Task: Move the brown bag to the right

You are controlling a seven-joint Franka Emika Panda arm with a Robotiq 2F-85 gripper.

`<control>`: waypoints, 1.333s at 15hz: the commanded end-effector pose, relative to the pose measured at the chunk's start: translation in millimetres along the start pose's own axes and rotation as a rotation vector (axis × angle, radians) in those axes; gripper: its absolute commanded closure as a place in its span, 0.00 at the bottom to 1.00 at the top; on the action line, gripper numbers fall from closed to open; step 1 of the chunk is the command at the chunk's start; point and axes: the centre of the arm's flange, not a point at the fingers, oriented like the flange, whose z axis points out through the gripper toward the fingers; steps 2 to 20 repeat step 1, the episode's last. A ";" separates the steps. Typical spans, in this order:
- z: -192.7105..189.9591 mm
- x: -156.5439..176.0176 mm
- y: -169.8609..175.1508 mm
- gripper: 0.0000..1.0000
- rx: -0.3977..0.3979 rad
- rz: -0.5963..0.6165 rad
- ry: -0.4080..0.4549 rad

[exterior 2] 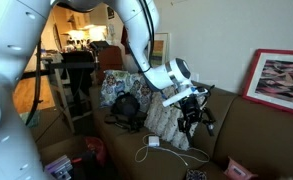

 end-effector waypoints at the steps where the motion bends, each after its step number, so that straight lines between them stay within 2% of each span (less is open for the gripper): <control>1: 1.5 0.2 2.4 0.00 0.002 0.002 -0.002; 20: 1.5 0.2 2.4 0.00 0.002 0.002 -0.002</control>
